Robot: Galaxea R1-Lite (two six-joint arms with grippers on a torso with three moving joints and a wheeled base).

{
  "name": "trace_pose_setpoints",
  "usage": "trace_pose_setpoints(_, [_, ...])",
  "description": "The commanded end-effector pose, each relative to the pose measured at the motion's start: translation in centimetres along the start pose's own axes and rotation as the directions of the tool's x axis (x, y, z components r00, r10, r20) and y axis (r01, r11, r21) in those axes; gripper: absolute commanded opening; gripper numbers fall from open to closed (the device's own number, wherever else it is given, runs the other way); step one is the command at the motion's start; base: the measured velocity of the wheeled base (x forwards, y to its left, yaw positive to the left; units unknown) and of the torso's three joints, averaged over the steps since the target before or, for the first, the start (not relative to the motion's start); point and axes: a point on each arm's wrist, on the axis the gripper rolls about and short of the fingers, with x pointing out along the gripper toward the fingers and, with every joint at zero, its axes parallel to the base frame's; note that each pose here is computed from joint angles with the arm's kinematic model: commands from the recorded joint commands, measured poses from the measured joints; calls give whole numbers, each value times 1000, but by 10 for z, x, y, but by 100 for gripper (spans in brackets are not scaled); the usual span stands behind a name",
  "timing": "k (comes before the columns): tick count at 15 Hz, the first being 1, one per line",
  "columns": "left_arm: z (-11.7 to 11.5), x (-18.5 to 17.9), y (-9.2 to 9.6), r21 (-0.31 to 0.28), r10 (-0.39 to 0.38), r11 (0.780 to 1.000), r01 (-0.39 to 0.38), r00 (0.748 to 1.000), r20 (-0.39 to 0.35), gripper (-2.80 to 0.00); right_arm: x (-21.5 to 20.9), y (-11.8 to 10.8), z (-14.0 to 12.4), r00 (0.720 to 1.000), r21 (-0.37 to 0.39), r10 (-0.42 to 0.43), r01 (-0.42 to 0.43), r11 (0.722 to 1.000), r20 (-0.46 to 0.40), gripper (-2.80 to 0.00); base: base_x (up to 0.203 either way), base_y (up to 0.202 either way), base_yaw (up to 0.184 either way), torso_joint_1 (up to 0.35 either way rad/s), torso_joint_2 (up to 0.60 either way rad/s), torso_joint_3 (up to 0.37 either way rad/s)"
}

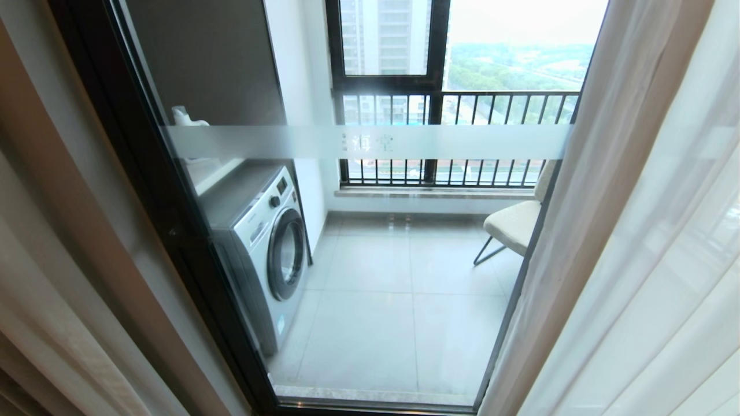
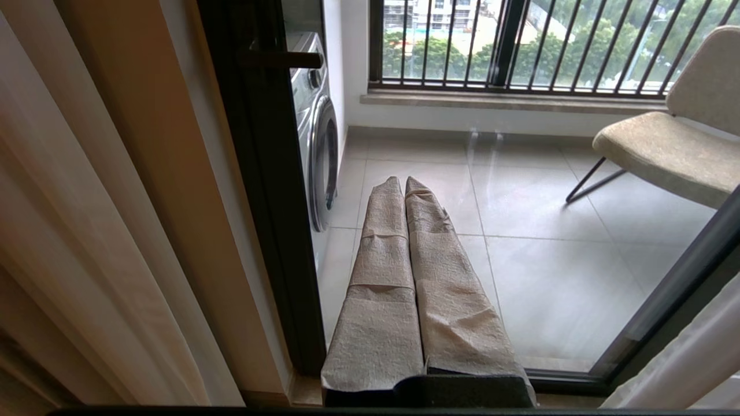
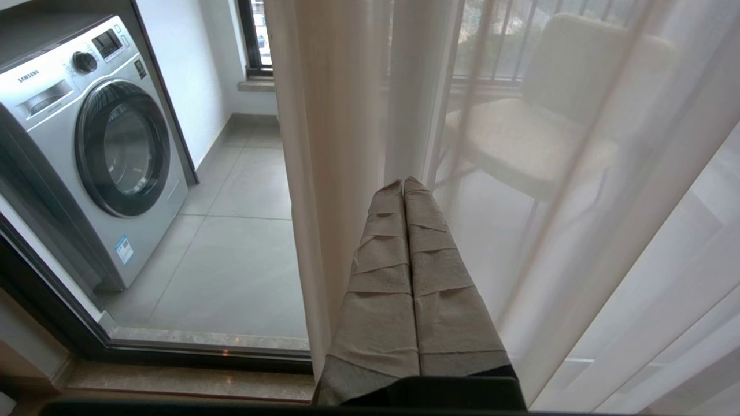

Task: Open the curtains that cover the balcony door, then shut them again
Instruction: Close the inner curtains on both sides

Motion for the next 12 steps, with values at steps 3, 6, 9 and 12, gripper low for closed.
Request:
trace_pose_setpoints(3, [0,0,0,-1,0,1000,0,1000,1,-280,0,0,0,1000,-26,3,-3,1000,3,-280,0,0,0,0,0,0])
trace_pose_setpoints(6, [0,0,0,-1,-1,1000,1,1000,1,-280,0,0,0,1000,20,5,-5,1000,1,-280,0,0,0,0,0,0])
trace_pose_setpoints(9, [0,0,0,-1,-2,1000,2,1000,1,-280,0,0,0,1000,52,3,-4,999,2,-280,0,0,0,0,0,0])
trace_pose_setpoints(12, [0,0,0,-1,0,1000,0,1000,1,-280,0,0,0,1000,54,3,-4,999,2,-280,0,0,0,0,0,0])
